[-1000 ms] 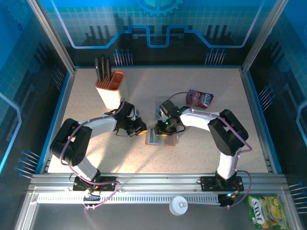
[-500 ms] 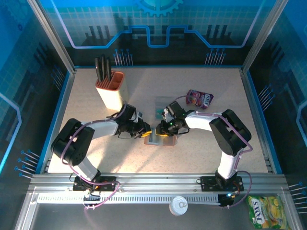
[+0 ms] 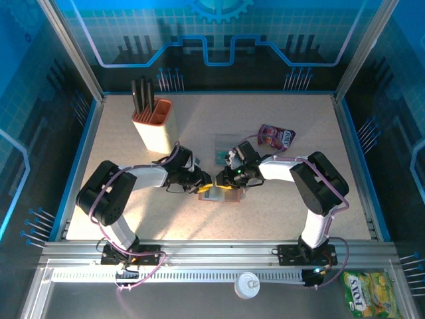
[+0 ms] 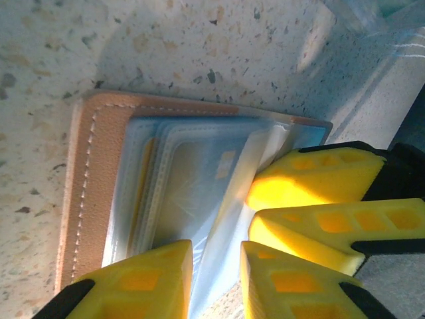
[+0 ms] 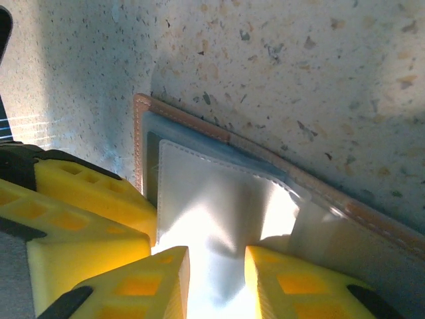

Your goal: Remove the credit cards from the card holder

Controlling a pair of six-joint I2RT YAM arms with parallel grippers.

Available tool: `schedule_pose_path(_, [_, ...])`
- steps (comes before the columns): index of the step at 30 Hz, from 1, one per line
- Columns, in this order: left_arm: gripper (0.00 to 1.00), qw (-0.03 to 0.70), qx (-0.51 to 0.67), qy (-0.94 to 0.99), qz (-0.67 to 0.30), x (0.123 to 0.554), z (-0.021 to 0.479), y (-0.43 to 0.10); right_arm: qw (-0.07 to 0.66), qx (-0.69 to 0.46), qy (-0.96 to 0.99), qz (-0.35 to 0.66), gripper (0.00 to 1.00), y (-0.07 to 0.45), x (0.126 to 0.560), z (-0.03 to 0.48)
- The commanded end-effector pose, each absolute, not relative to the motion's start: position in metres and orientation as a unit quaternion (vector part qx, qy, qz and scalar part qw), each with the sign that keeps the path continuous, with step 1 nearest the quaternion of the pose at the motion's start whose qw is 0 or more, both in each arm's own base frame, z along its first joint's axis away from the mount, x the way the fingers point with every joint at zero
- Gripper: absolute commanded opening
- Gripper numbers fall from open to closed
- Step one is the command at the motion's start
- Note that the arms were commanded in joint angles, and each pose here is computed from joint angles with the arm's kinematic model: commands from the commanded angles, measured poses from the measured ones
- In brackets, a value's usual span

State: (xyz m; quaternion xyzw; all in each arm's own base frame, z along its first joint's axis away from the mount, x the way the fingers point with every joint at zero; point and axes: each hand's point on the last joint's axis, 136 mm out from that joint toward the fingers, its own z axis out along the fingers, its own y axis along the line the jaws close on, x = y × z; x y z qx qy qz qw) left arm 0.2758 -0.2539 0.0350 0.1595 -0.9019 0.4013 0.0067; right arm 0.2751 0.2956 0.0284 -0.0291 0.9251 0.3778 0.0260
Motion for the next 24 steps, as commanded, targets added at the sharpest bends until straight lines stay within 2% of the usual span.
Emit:
schedule_pose_path(1, [0.25,0.014,0.155,-0.895,0.418,0.279,0.043,-0.265,0.028,-0.026,0.92,0.391,0.29,0.294,0.274,0.036])
schedule_pose_path(10, [0.25,0.005,0.151,-0.895,0.419,0.281,0.053,-0.27,0.053,-0.035,0.912,0.406,0.31,0.295,0.28,0.062])
schedule_pose_path(24, [0.25,0.012,0.129,-0.902,0.413,0.282,0.059,-0.296,0.101,-0.028,0.909,0.404,0.32,0.259,0.29,0.094])
